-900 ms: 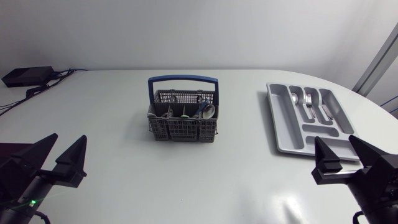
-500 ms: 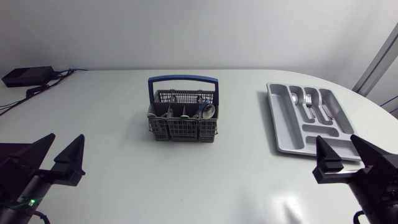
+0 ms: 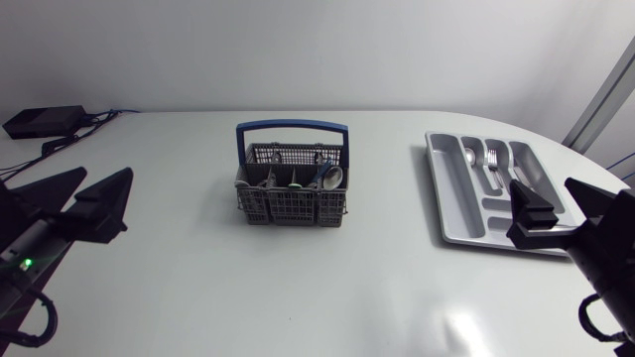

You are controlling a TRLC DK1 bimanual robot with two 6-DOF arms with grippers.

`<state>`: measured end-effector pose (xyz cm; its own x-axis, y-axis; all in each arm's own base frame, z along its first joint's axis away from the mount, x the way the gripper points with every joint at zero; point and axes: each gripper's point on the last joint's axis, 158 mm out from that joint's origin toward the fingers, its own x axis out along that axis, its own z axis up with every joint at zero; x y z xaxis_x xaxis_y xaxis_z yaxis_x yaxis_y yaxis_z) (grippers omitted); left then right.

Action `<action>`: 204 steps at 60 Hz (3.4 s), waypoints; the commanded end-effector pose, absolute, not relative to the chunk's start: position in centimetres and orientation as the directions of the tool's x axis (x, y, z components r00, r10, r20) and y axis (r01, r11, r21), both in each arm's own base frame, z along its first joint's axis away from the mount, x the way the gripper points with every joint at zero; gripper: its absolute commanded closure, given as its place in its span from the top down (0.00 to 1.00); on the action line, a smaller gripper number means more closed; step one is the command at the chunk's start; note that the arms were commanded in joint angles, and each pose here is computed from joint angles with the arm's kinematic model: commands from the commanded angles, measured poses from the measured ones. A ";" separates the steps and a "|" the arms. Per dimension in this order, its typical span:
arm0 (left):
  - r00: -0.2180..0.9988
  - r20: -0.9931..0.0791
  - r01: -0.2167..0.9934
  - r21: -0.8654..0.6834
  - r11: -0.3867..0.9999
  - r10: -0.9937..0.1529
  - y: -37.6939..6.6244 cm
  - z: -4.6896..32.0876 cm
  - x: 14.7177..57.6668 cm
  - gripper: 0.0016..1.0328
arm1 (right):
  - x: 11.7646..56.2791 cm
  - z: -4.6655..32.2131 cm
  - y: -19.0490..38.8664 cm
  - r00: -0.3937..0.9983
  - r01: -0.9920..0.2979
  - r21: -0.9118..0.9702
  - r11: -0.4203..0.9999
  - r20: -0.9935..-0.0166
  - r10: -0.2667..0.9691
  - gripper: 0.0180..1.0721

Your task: Unload the cutlery basket into the drawer organizer.

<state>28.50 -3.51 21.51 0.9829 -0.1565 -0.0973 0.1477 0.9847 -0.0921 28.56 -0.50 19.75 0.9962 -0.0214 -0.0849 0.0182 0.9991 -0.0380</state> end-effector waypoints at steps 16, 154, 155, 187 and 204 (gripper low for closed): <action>0.861 -0.428 0.307 0.010 0.952 -0.273 -11.2 17.1 34.5 0.87 | 33.0 16.8 -0.5 0.957 0.015 -0.039 0.999 -0.290 -0.025 0.95; 0.252 -0.405 0.897 -0.244 0.370 -0.879 -31.3 26.8 36.6 0.03 | 29.9 10.4 9.1 0.635 -0.556 -0.100 0.825 -0.692 0.344 0.95; 0.250 -0.404 0.897 -0.245 0.367 -0.880 -31.2 27.1 36.3 0.03 | 30.0 10.8 9.1 0.643 -0.556 -0.105 0.824 -0.683 0.346 0.95; 0.046 -0.491 0.892 -0.372 0.257 -0.870 -32.4 24.8 27.8 0.03 | 26.6 16.5 14.6 0.557 -0.717 -0.017 0.697 -0.615 0.558 0.95; -0.063 -0.499 0.899 -0.405 0.168 -0.864 -34.9 23.6 24.3 0.03 | 24.8 16.0 20.8 0.431 -0.850 -0.015 0.527 -0.594 0.679 0.94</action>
<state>25.65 -34.25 23.90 -0.0154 -0.8629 -0.5051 0.8965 0.2118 -0.3891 24.84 19.40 16.18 0.4641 0.6567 -0.5945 -0.8245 0.5655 -0.0189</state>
